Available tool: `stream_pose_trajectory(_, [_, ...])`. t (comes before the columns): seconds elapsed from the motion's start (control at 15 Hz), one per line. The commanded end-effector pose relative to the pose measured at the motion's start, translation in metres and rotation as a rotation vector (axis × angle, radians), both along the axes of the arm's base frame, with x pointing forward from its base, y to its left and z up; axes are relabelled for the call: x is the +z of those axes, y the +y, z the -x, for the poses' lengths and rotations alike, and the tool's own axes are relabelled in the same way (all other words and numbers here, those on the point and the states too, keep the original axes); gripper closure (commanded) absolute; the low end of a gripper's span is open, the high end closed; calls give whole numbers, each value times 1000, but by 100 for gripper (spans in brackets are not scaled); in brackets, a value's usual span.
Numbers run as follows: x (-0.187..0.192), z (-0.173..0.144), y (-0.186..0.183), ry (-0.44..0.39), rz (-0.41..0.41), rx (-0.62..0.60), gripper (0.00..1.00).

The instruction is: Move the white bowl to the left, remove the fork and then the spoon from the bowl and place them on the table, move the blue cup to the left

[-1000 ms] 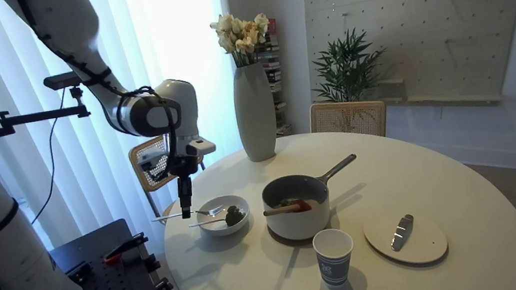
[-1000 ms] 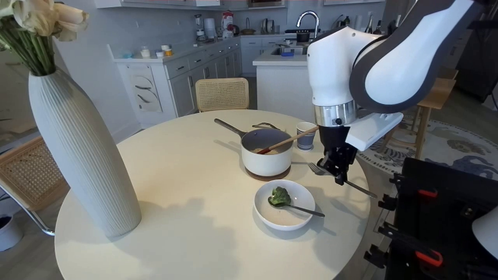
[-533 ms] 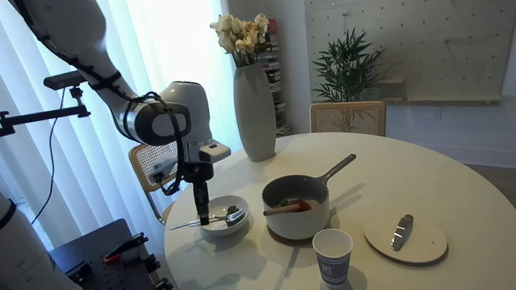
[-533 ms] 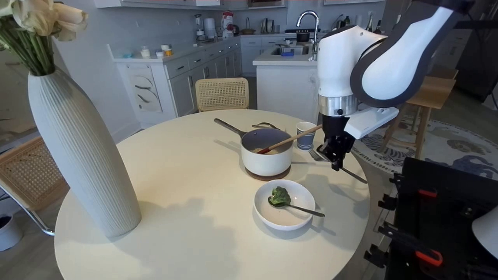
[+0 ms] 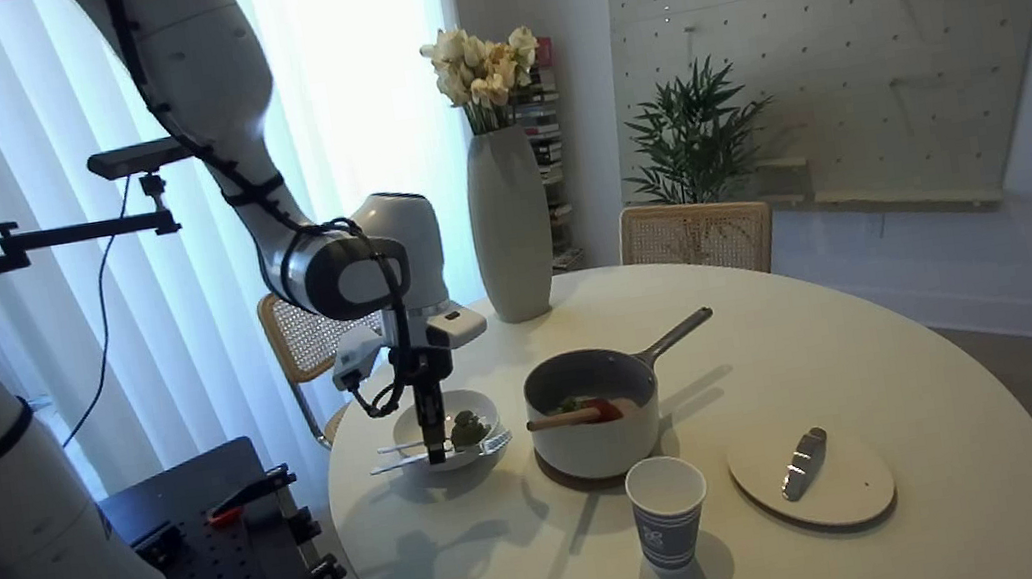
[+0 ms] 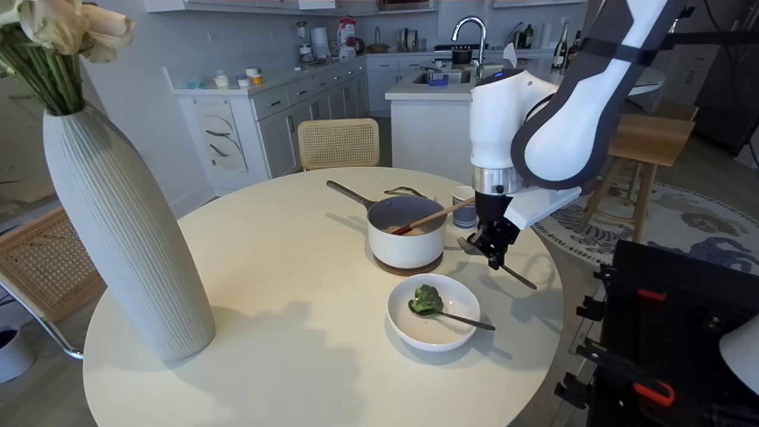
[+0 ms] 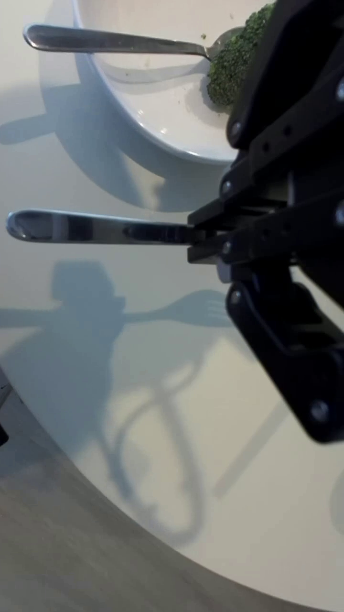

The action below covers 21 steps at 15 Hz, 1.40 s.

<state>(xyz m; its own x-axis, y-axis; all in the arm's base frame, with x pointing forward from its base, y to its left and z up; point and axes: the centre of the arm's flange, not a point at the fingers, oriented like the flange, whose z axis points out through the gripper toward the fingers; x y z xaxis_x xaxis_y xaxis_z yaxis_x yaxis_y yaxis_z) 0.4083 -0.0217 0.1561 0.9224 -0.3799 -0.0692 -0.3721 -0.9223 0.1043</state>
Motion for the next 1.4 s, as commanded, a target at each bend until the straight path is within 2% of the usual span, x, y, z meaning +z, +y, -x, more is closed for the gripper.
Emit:
stream_pose_trajectory(0.0, [-28, -16, -3, 0, 13, 9, 97])
stream_pose_trajectory(0.4, [-57, -16, -3, 26, 35, 8, 97])
stream_pose_trajectory(1.33, [-82, -4, -2, 64, 38, -38, 97])
